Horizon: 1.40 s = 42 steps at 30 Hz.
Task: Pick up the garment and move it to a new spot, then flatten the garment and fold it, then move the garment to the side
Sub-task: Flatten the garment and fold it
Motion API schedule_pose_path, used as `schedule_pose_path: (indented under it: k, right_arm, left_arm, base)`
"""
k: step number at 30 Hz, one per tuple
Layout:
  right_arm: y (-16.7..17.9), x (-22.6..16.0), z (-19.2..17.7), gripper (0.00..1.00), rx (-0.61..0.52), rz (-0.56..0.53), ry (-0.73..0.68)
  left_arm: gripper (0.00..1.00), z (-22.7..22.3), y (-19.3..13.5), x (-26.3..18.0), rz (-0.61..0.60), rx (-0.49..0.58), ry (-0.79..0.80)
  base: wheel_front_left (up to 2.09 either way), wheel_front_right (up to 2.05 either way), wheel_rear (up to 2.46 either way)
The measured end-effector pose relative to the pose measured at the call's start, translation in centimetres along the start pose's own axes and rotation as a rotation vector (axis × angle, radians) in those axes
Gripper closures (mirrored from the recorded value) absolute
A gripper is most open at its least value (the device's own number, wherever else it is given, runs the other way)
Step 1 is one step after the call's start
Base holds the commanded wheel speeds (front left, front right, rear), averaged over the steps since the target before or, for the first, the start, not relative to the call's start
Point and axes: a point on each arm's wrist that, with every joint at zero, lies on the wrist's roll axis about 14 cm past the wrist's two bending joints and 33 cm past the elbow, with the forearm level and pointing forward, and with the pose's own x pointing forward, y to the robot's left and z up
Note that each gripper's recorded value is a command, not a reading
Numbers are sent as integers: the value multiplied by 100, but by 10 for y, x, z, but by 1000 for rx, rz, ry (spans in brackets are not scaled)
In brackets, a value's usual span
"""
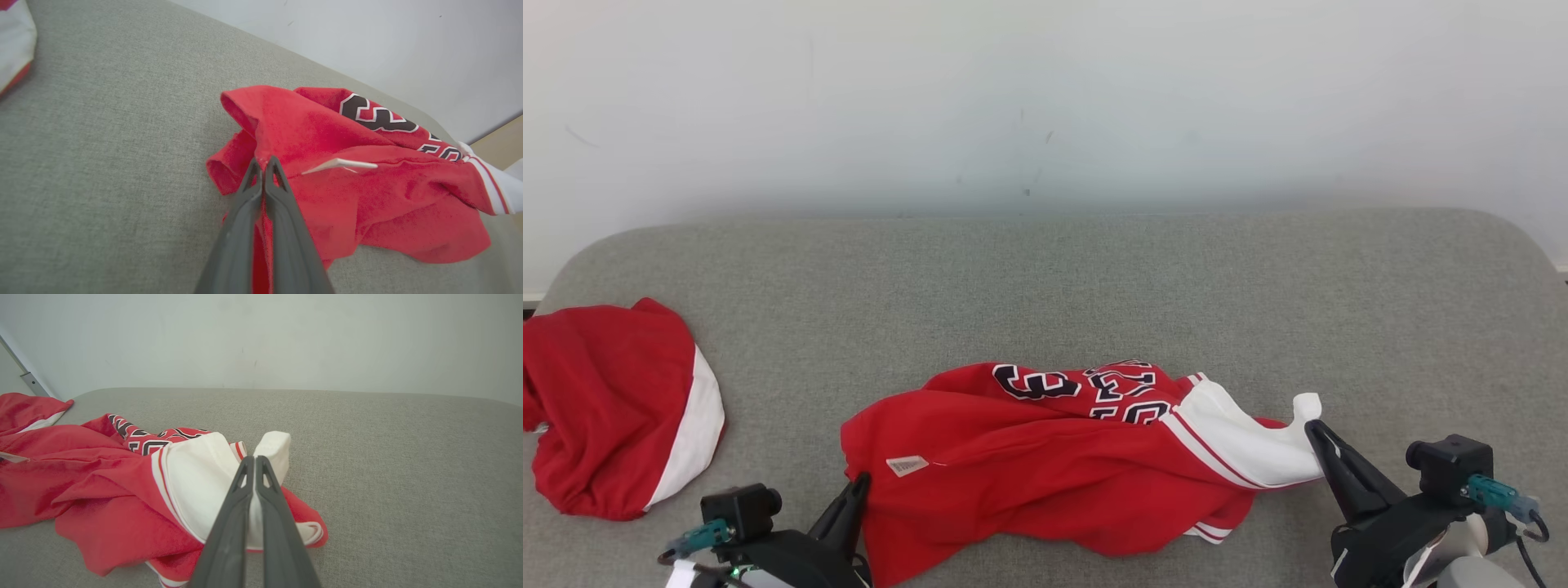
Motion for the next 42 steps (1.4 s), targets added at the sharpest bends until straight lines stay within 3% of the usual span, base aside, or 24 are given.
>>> schedule_pose_path:
  k: [7, 11, 13, 17, 22, 25, 28, 31, 33, 34, 39, 42]
  right_arm:
    - [-4, 15, -3, 100, 54, 6, 83]
    - [-3, 64, 41, 100, 63, 28, 49]
    - [5, 95, 78, 100, 35, 62, 12]
    - [26, 147, 204, 100, -56, 115, -205]
    - [28, 149, 349, 100, -84, 115, -587]
    - [44, 139, 391, 100, -123, 181, -767]
    - [35, 164, 347, 100, -118, 186, -711]
    - [8, 189, 238, 100, -43, 133, -505]
    - [-5, 183, 170, 100, 12, 98, -381]
    - [-5, 183, 170, 100, 12, 98, -381]
    - [-22, 136, 70, 100, 138, 23, -187]
    - [-23, 105, 32, 100, 180, -13, -102]
  left_arm:
    - [100, 28, -2, 17, -33, -47, -18]
    - [100, 106, 1, 58, -55, -8, -89]
    - [100, 154, -2, 79, -63, -26, -145]
    - [100, 256, -21, 108, -74, 96, -276]
    - [100, 385, -83, 102, -208, 154, -604]
    - [100, 414, -88, 89, -256, 165, -741]
    - [100, 386, -43, 104, -183, 119, -708]
    - [100, 299, 13, 124, -68, 46, -545]
    - [100, 230, 36, 125, -7, -52, -420]
    - [100, 230, 36, 125, -7, -52, -420]
    - [100, 115, 47, 94, 67, -196, -239]
    - [100, 78, 46, 74, 92, -214, -171]
  base:
    - [0, 0, 0]
    - [0, 0, 0]
    - [0, 0, 0]
    - [0, 0, 0]
    - [0, 0, 0]
    - [0, 0, 0]
    - [0, 0, 0]
    - [0, 0, 0]
    - [0, 0, 0]
    - [0, 0, 0]
    - [0, 0, 0]
    - [0, 0, 0]
